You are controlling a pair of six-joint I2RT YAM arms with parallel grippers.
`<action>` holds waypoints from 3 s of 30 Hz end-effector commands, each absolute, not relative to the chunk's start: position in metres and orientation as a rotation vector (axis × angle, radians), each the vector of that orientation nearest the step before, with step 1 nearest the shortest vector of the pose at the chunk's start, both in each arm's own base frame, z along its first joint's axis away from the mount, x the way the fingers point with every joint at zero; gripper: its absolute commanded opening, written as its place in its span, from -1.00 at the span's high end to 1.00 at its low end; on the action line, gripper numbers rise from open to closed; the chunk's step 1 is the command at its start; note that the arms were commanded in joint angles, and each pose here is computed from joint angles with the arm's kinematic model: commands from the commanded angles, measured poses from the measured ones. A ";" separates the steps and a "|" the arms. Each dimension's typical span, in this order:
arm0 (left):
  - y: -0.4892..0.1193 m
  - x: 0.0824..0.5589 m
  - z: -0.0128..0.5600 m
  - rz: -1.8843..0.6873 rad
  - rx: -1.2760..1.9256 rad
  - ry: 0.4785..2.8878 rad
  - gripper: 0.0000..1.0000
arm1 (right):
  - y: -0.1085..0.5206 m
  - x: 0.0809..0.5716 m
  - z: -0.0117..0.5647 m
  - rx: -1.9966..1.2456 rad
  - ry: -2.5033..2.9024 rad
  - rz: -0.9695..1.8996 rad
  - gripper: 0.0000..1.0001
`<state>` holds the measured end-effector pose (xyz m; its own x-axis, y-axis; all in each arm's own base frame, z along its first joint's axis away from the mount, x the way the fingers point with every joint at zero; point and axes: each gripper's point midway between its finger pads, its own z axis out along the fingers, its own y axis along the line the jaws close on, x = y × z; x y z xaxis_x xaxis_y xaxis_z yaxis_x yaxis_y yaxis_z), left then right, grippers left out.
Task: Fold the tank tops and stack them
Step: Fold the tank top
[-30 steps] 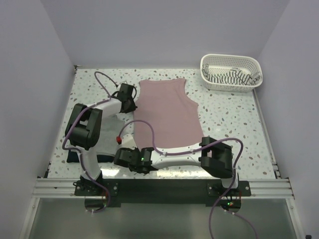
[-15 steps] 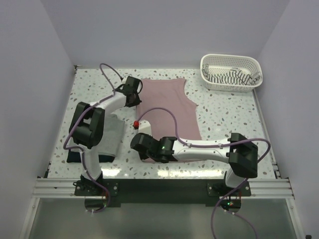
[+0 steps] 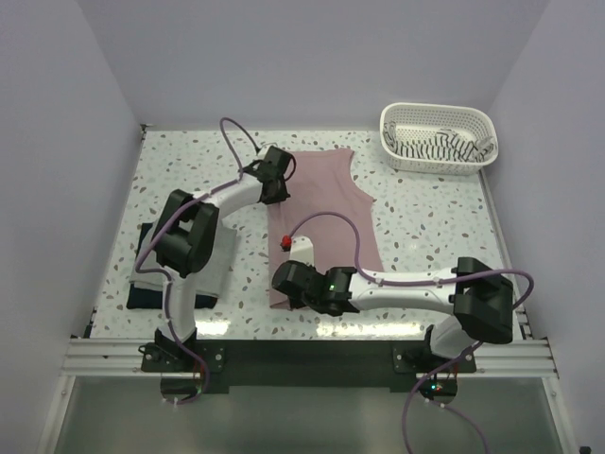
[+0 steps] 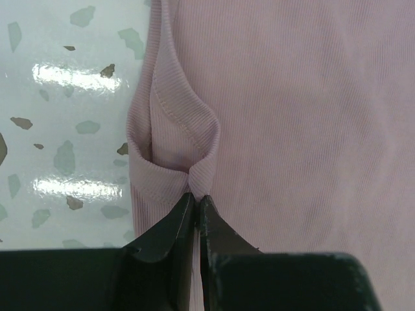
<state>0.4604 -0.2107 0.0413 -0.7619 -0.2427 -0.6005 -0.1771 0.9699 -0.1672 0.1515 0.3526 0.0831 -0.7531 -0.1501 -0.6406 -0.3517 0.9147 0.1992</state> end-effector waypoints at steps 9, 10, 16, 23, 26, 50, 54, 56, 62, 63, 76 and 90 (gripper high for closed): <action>-0.241 0.466 0.066 -0.185 -0.272 2.389 1.00 | 0.326 0.155 0.084 -0.145 2.376 0.454 1.00; -0.242 0.466 0.067 -0.187 -0.272 2.384 1.00 | 0.325 0.154 0.083 -0.139 2.374 0.460 1.00; -0.253 0.465 0.077 -0.216 -0.254 2.365 1.00 | 0.320 0.152 0.076 -0.114 2.378 0.445 1.00; -0.266 0.465 0.085 -0.264 -0.235 2.351 1.00 | 0.313 0.151 0.070 -0.079 2.377 0.431 1.00; -0.273 0.466 0.086 -0.282 -0.223 2.348 1.00 | 0.311 0.150 0.067 -0.063 2.375 0.431 1.00; -0.296 0.461 0.082 -0.344 -0.167 2.353 1.00 | 0.288 0.138 0.059 -0.018 2.363 0.373 1.00; -0.302 0.459 0.079 -0.355 -0.151 2.359 1.00 | 0.287 0.135 0.054 -0.014 2.369 0.371 1.00; -0.306 0.458 0.075 -0.358 -0.141 2.369 1.00 | 0.286 0.134 0.051 -0.014 2.374 0.366 1.00; -0.313 0.452 0.054 -0.349 -0.115 2.402 1.00 | 0.281 0.130 0.040 -0.004 2.388 0.353 1.00; -0.314 0.450 0.051 -0.344 -0.109 2.410 1.00 | 0.281 0.130 0.039 -0.001 2.390 0.353 1.00; -0.316 0.443 0.025 -0.321 -0.083 2.447 0.87 | 0.276 0.126 0.027 0.007 2.405 0.340 1.00; -0.296 0.431 -0.006 -0.178 -0.089 2.517 0.76 | 0.293 0.120 0.010 -0.049 2.458 0.351 1.00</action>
<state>0.4414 -0.3073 0.0239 -0.7799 -0.1374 -0.6106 0.0004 0.9755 -0.2201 0.1247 0.2962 0.0174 -0.7763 0.0670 -0.6267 -0.1254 0.9580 0.2578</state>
